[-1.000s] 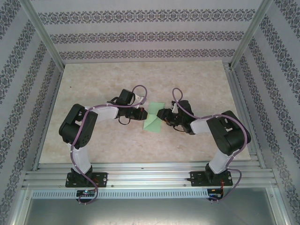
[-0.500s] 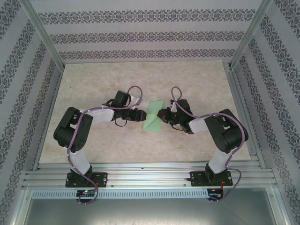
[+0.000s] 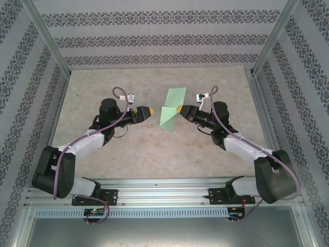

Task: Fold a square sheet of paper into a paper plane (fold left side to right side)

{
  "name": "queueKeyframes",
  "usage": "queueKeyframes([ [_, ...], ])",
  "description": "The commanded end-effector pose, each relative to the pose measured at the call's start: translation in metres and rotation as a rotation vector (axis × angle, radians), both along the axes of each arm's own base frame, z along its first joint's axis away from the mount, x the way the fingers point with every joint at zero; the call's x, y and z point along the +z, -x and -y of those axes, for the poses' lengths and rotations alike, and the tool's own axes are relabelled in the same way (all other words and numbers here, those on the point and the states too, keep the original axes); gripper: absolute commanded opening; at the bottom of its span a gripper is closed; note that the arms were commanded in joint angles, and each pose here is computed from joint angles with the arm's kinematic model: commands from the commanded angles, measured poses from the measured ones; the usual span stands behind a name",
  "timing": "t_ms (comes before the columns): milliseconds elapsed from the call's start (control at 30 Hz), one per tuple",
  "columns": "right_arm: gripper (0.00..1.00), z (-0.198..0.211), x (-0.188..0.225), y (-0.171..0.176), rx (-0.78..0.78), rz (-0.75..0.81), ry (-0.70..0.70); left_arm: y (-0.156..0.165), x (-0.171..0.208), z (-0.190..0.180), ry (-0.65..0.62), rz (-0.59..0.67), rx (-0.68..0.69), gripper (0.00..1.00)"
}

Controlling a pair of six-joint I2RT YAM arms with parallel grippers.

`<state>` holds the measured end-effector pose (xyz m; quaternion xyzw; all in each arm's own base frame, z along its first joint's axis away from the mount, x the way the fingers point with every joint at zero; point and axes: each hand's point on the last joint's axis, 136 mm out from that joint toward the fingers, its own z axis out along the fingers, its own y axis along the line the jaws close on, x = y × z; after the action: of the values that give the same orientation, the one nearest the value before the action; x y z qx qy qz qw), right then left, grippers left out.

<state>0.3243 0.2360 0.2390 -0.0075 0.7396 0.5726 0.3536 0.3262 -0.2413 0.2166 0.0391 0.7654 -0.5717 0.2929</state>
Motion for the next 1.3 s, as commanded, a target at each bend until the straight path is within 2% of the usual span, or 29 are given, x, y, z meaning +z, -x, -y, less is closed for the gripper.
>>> queueKeyframes([
  [0, 0.0, -0.007, 0.044, 0.014, 0.079, 0.103, -0.03, 0.021, 0.044, 0.019, 0.14, 0.047, -0.119, 1.0],
  [167, 0.0, -0.02, 0.075, 0.028, 0.145, 0.144, -0.074, 0.036, 0.061, 0.034, 0.193, 0.081, -0.199, 1.0],
  [367, 0.0, -0.03, 0.087, 0.036, 0.179, 0.161, -0.086, 0.051, 0.084, 0.049, 0.236, 0.13, -0.263, 0.89],
  [433, 0.0, -0.028, 0.088, 0.036, 0.172, 0.166, -0.089, 0.053, 0.087, 0.05, 0.237, 0.136, -0.265, 0.8],
  [567, 0.01, -0.025, 0.086, 0.037, 0.162, 0.162, -0.093, 0.054, 0.087, 0.049, 0.222, 0.133, -0.252, 0.48],
  [667, 0.03, -0.022, 0.082, 0.036, 0.153, 0.154, -0.094, 0.055, 0.085, 0.049, 0.217, 0.136, -0.257, 0.32],
  [867, 0.11, -0.009, 0.069, 0.031, 0.11, 0.127, -0.081, 0.052, 0.07, 0.049, 0.181, 0.104, -0.237, 0.06],
  [967, 0.2, -0.002, 0.061, 0.029, 0.088, 0.107, -0.052, 0.05, 0.063, 0.048, 0.147, 0.096, -0.217, 0.0],
  [1067, 0.29, 0.014, 0.05, 0.026, 0.028, 0.087, 0.025, 0.046, 0.045, 0.042, 0.02, 0.096, -0.151, 0.0],
  [1133, 0.34, 0.035, 0.037, 0.021, -0.071, 0.057, 0.142, 0.044, 0.023, 0.031, -0.178, 0.093, -0.068, 0.0],
  [1267, 0.41, 0.112, -0.007, 0.022, -0.388, -0.072, 0.577, 0.048, -0.008, -0.006, -0.709, 0.142, 0.105, 0.0],
])
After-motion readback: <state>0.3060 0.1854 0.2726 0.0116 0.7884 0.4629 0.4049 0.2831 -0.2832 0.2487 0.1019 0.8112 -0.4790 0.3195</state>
